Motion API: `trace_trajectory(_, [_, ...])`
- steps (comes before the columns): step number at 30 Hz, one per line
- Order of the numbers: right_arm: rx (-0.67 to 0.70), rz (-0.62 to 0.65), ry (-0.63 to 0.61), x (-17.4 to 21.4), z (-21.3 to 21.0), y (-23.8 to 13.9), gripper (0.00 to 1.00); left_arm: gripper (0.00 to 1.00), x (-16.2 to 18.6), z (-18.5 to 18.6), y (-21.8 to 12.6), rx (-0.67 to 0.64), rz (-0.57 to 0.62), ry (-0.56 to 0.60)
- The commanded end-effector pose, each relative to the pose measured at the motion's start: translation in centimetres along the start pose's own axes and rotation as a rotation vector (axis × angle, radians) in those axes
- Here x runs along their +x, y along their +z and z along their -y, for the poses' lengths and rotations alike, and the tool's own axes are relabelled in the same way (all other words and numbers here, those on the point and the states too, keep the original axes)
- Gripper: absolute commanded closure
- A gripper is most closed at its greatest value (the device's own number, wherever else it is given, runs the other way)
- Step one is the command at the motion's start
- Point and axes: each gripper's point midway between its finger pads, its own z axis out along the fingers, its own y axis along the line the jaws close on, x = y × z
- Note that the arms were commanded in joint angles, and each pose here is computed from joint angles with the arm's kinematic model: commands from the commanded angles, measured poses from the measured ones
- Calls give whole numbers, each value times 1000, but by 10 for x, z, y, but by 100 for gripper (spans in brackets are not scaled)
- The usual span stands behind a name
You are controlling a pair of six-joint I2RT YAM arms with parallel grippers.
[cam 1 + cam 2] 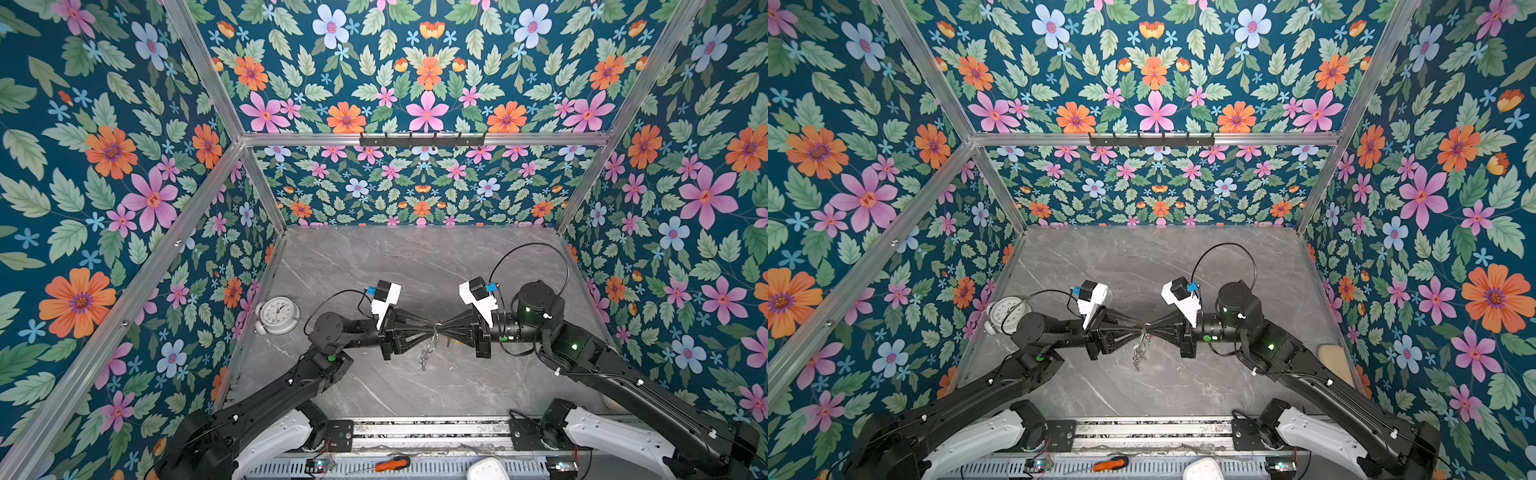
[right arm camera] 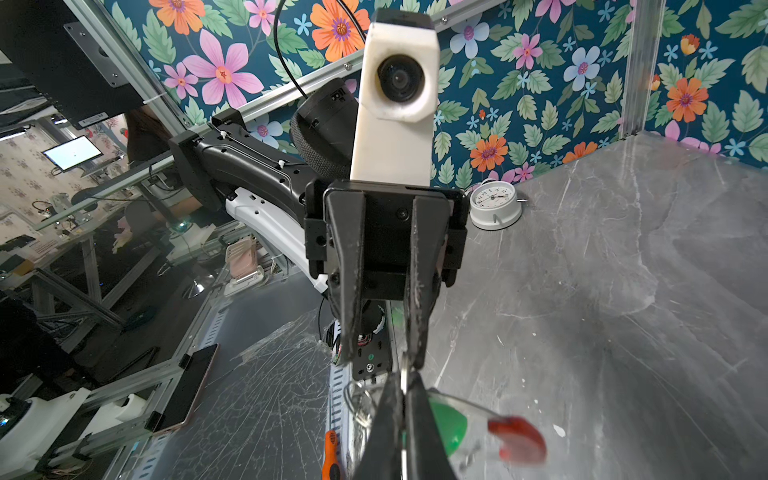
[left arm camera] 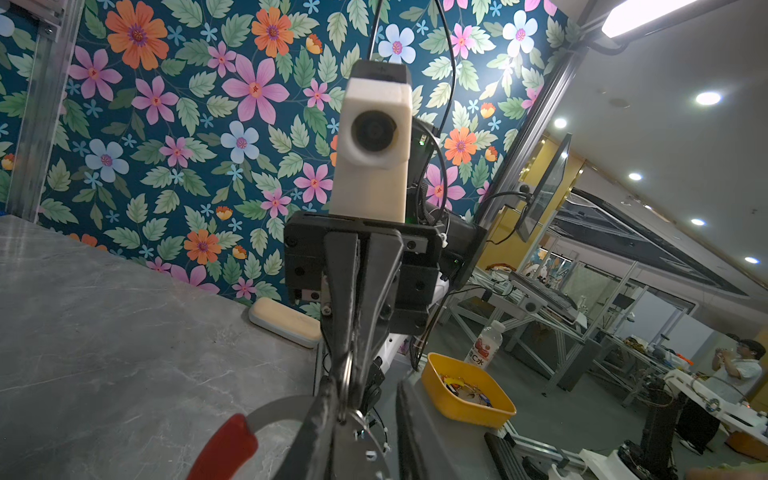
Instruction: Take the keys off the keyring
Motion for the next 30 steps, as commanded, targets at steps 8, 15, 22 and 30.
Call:
trace_trajectory(8, [64, 28, -3, -7, 13, 3, 100, 91, -3, 10, 3, 54, -15, 22])
trace_trajectory(15, [63, 28, 8, -8, 14, 5, 100, 84, -2, 9, 4, 57, -21, 15])
trace_trajectory(22, [60, 28, 21, -8, 16, 7, 100, 95, -4, 12, 3, 73, -6, 14])
trace_trajectory(30, [75, 76, 17, -13, 16, 3, 78, 100, -14, 1, -2, -10, 78, 28])
